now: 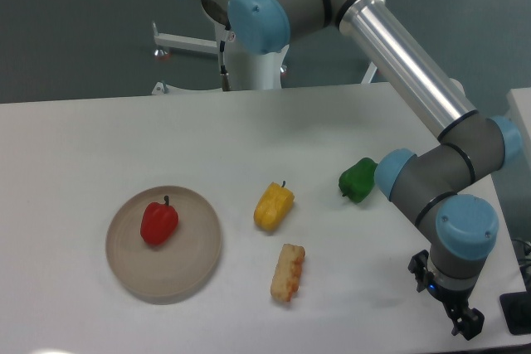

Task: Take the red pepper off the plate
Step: 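Move the gripper over the plate above the red pepper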

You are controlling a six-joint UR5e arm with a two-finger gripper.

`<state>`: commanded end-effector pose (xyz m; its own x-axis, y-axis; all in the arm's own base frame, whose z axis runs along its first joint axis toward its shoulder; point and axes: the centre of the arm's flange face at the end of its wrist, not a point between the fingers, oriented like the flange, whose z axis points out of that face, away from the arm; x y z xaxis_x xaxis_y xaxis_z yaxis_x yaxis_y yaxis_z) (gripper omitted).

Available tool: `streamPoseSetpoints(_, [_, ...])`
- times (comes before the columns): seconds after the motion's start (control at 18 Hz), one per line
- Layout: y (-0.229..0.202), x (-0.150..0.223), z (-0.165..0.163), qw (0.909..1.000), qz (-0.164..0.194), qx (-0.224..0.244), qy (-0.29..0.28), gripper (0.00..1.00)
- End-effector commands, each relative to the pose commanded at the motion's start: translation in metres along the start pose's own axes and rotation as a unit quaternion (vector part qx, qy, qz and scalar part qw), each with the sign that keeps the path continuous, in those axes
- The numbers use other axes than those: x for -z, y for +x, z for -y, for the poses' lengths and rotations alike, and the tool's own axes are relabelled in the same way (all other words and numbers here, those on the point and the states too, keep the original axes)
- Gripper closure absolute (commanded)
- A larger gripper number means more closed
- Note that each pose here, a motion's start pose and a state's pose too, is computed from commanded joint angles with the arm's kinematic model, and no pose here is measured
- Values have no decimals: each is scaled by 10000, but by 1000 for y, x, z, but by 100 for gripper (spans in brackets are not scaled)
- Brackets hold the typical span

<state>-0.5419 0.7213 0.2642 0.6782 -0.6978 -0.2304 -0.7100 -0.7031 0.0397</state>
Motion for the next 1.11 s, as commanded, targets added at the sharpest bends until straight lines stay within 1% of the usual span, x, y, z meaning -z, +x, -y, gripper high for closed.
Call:
streamPoseSetpoints(0.11, [2,3,6,10000,-6,1,-6,0])
streamPoseSetpoints(0.28, [8,10,8,9999,-67,136,10,0])
streamPoseSetpoints(0.33, [12,14,18,9998,-96,190,15,0])
streamPoseSetpoints(0.5, [27,32,26,9987,-214,455,83,0])
streamPoseSetpoints(0.61, [40,44,47,9974,-285,648,119,0])
streamPoseSetpoints(0.67, [45,50,51,9965,-317,769,116,0])
streamPoseSetpoints(0.78, [61,60,62,9942,-432,969,195,0])
streamPoseSetpoints(0.83, [74,68,79,9911,-511,1206,249,0])
streamPoseSetpoints(0.94, [90,81,93,9864,-590,1511,260,0])
streamPoseSetpoints(1.06, [111,97,108,9828,-689,1686,292,0])
streamPoseSetpoints(1.11, [121,108,114,9794,-717,1855,349,0])
